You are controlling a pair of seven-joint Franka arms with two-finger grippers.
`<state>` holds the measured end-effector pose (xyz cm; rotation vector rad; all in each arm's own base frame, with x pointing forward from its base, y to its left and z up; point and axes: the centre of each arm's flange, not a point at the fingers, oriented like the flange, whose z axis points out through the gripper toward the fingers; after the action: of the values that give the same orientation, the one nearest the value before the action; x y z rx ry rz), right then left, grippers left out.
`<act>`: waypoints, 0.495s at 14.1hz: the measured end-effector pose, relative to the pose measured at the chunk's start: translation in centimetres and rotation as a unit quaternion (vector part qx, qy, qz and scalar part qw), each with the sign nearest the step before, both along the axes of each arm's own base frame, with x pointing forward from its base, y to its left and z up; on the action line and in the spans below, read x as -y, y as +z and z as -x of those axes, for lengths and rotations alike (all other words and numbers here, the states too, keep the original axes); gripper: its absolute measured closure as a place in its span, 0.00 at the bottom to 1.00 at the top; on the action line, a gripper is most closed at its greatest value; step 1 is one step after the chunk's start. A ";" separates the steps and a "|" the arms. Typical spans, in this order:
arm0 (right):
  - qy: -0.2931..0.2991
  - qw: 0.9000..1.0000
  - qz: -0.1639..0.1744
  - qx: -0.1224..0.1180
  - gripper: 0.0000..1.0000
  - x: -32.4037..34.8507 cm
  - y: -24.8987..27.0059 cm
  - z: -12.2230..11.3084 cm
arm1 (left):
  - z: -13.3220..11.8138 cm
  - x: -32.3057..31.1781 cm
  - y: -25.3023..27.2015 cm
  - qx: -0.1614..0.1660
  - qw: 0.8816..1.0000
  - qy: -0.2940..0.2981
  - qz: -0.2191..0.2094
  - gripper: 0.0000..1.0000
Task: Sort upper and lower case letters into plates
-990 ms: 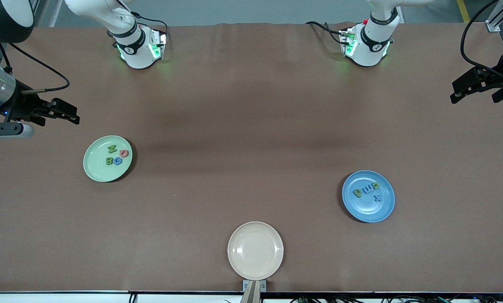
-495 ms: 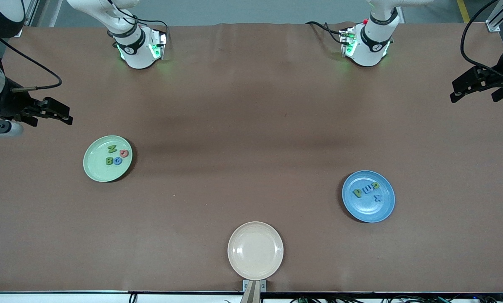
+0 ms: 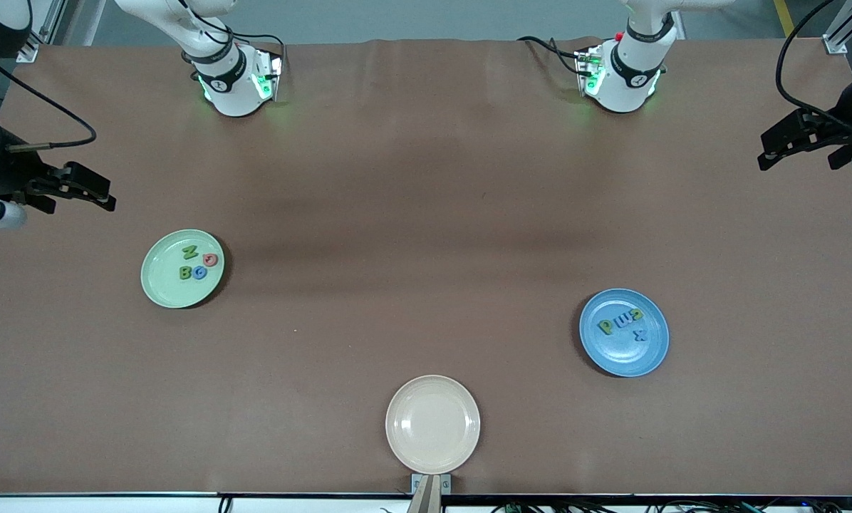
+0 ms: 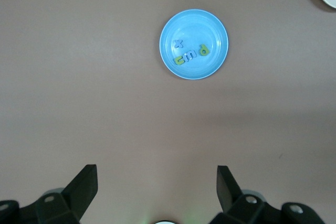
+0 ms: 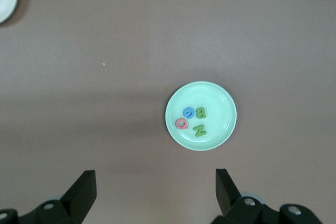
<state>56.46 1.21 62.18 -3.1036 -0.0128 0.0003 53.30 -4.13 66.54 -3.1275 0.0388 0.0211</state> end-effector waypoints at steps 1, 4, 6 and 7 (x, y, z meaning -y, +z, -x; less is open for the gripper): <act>-0.002 1.000 0.000 0.009 0.00 0.2 0.9 0.0 | 0.1 0.3 -0.4 -0.003 1.000 -0.003 0.000 0.00; -0.006 1.000 0.000 0.024 0.00 0.7 2.4 0.0 | 0.5 0.9 -1.7 0.003 1.000 -0.009 -0.001 0.00; -0.010 1.000 0.000 0.027 0.00 1.2 2.7 0.0 | 1.2 1.4 -1.9 0.006 1.000 -0.013 -0.001 0.00; -0.013 1.000 0.000 0.027 0.00 1.5 2.7 0.0 | 1.4 1.3 -1.6 0.009 1.000 -0.013 -0.001 0.00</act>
<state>56.48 -0.27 64.91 -3.1033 0.0256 -0.0843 51.95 -5.47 64.89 -3.1237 0.0792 -0.0072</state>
